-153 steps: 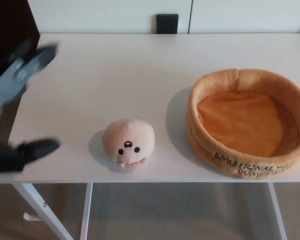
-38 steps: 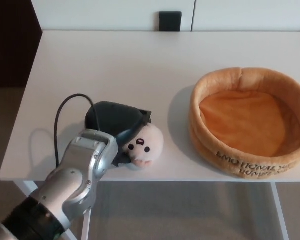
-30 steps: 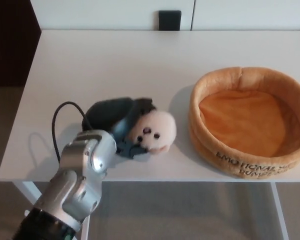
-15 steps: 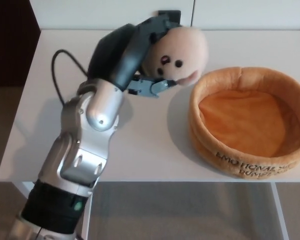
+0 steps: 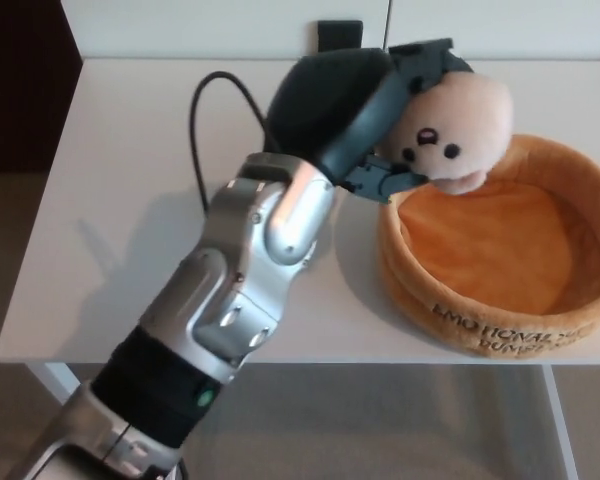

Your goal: The robot walks towards a table in front, picks a dumpling toy with left hand and puts it in an orange round plate

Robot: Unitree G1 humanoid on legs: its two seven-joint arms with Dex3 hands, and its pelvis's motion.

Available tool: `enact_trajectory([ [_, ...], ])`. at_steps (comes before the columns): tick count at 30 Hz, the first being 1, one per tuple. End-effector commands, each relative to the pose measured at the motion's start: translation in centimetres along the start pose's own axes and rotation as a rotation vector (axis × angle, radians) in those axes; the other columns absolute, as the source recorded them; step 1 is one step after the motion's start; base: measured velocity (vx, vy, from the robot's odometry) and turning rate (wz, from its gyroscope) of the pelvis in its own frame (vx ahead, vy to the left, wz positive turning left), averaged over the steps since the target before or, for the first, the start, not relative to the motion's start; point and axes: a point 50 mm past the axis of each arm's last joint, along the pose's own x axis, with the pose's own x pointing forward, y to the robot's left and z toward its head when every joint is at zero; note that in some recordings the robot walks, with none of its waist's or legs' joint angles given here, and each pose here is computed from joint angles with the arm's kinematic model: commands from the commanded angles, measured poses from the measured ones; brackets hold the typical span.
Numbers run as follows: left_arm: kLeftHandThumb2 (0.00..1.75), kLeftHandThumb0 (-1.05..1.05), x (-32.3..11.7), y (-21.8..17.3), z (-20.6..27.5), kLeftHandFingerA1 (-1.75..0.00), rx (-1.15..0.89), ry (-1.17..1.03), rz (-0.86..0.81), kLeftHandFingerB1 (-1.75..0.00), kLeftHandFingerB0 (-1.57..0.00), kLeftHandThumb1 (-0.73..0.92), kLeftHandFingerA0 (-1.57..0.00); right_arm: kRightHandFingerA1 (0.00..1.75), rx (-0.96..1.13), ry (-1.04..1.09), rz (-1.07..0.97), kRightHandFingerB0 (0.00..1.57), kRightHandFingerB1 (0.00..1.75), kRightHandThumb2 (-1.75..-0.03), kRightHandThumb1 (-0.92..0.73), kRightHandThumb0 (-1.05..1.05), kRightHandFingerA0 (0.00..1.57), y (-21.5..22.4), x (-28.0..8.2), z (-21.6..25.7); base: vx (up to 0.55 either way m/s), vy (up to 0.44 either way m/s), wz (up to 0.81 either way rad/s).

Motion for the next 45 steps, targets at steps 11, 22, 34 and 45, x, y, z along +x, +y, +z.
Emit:
enact_trajectory([
  [11, 0.59, -0.23, 3.2, -1.6, 0.2, -1.61, 0.047, 0.059, -0.061, -0.55, -0.76, 0.6, -0.84, 1.1, -0.01, 0.001, 0.008, 0.3, 0.3, -0.59, -0.64, -0.47, 0.81, -0.2, 0.2, 0.7, 0.0, 0.0, 0.0],
  [22, 0.75, -0.92, 4.2, -1.6, 0.9, -0.13, 0.064, 0.199, -0.35, -0.22, -0.05, 0.39, 0.0, 1.27, -0.008, -0.027, 0.004, 0.3, 0.31, -0.6, -0.62, -0.49, 0.75, -0.7, 0.5, 2.2, 0.0, 0.0, 0.0],
  [34, 1.06, -1.02, 2.5, -2.3, 1.2, 0.0, 0.168, 0.179, -0.568, -0.16, -0.11, 0.61, -0.04, 1.13, -0.004, -0.042, 0.01, 0.24, 0.42, -0.78, -0.51, -0.55, 0.78, -0.8, 0.5, 2.5, 0.0, 0.0, 0.0],
  [45, 0.89, -1.05, 1.2, -1.3, -0.4, -0.17, 0.195, 0.188, -0.592, -0.15, 0.0, 0.6, 0.0, 1.19, -0.02, -0.055, 0.009, 0.3, 0.31, -0.59, -0.62, -0.48, 0.68, -0.9, 0.6, 3.4, 0.0, 0.0, 0.0],
])
